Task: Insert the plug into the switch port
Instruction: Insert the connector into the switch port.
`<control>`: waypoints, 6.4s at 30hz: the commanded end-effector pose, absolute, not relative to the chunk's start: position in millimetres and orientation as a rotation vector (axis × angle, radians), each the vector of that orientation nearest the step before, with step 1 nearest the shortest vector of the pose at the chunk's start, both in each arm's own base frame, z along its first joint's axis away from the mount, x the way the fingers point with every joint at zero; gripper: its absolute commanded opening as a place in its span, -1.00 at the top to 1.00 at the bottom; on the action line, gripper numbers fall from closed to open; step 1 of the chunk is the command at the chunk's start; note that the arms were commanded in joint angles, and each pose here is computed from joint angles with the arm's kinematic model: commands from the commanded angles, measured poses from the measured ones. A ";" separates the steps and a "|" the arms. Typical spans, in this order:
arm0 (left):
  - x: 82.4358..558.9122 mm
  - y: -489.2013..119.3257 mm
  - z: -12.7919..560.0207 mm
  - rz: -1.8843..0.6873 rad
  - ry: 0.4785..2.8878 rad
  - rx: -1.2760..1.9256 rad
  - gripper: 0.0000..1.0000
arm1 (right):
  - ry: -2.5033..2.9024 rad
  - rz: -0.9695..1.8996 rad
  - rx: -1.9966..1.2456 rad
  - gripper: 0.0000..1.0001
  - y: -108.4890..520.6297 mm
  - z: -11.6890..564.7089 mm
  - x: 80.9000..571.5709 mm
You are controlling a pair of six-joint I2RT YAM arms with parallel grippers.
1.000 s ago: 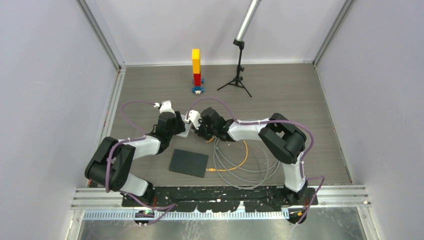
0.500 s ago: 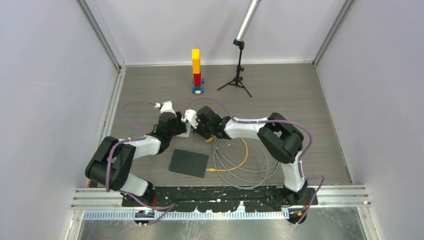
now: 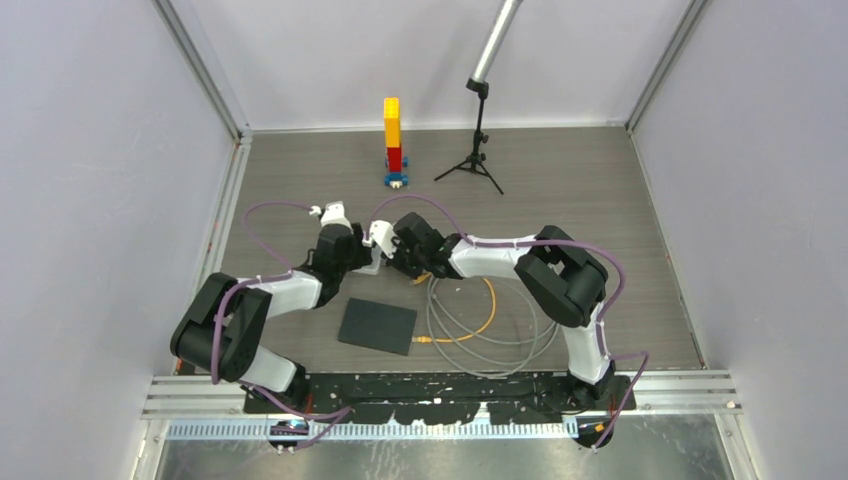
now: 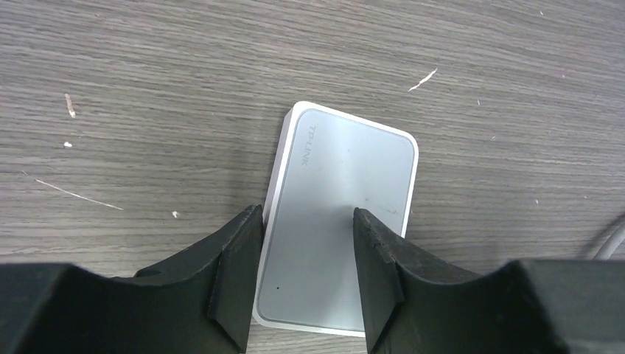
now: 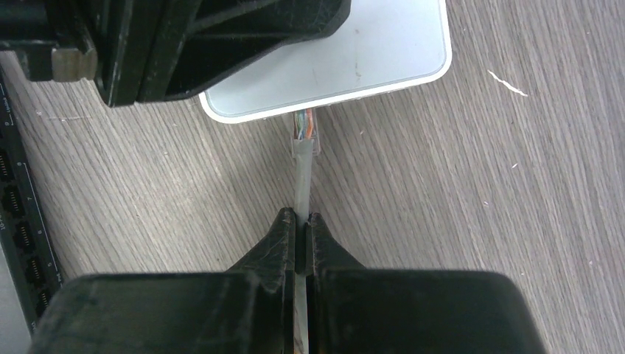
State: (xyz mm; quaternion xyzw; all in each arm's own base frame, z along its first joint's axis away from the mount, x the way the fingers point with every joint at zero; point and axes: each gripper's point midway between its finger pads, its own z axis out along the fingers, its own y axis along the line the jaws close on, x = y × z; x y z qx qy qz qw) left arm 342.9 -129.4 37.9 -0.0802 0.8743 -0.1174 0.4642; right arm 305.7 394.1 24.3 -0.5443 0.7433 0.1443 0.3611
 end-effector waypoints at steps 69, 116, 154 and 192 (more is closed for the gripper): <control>293.6 -221.9 58.4 -0.800 2.209 0.097 0.17 | 1.778 0.395 -1.271 0.99 386.4 99.3 284.0; 258.1 -303.0 59.5 -0.952 2.220 0.375 0.18 | 2.063 0.194 -1.174 0.99 296.3 68.6 229.4; 248.9 -308.8 55.6 -0.938 2.222 0.460 0.18 | 2.051 0.240 -1.136 0.99 312.3 70.0 233.6; 233.4 -321.7 54.7 -0.956 2.211 0.527 0.25 | 1.915 0.302 -0.933 0.99 334.0 118.5 258.7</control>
